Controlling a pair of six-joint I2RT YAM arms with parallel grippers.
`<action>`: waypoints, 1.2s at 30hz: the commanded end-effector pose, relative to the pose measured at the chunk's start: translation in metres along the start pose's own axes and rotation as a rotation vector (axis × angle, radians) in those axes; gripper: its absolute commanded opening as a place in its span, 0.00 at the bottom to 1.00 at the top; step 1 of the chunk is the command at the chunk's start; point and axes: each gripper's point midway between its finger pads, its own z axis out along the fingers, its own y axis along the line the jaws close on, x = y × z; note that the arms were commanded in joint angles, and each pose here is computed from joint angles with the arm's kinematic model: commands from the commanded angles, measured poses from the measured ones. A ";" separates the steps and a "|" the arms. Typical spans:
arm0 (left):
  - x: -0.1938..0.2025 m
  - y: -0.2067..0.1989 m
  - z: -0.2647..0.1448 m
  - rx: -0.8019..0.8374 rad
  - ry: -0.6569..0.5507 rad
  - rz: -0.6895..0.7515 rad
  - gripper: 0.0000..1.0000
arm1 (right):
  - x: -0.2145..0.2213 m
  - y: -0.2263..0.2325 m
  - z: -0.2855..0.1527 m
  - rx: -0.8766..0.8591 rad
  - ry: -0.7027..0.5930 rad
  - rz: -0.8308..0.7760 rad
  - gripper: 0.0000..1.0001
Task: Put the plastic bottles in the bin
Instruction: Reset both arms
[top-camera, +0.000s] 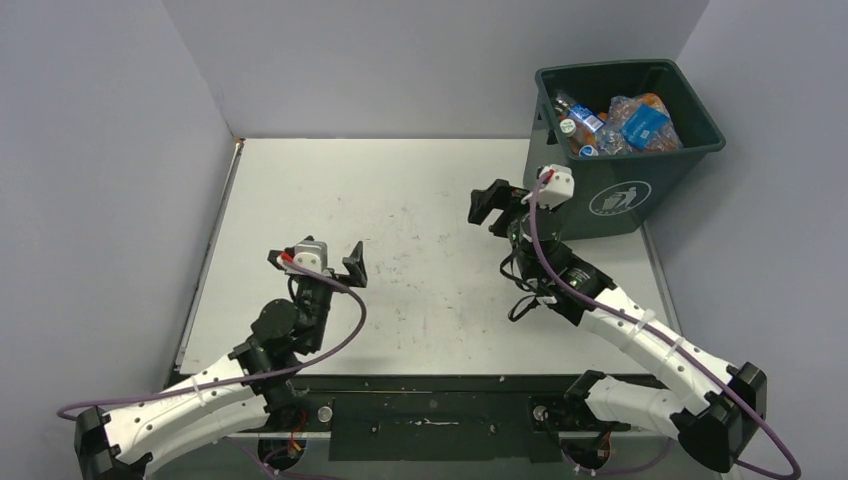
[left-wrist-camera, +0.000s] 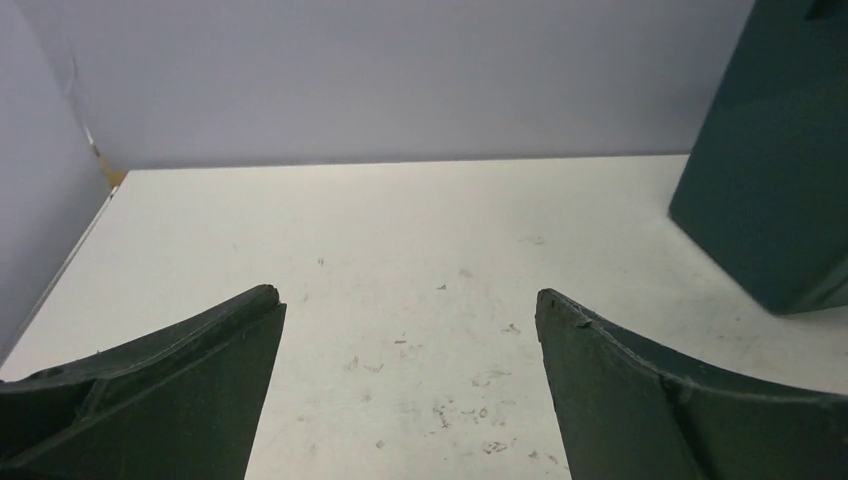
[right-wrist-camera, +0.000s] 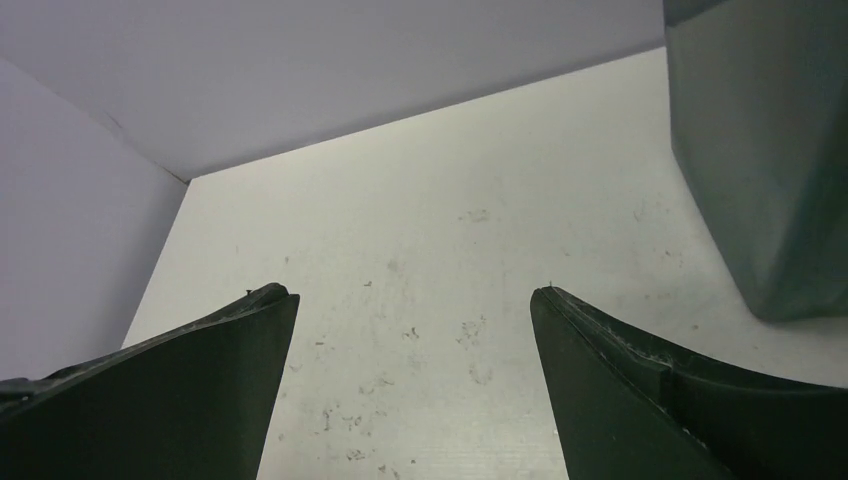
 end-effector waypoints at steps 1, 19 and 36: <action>0.009 0.020 0.016 -0.173 0.064 -0.017 0.96 | -0.001 -0.029 -0.016 0.124 0.010 0.029 0.90; 0.136 0.176 0.044 -0.559 0.279 0.087 0.96 | 0.095 -0.107 -0.023 0.259 0.097 -0.193 0.90; 0.180 0.192 0.076 -0.535 0.266 0.092 0.96 | 0.099 -0.132 0.011 0.259 0.124 -0.206 0.90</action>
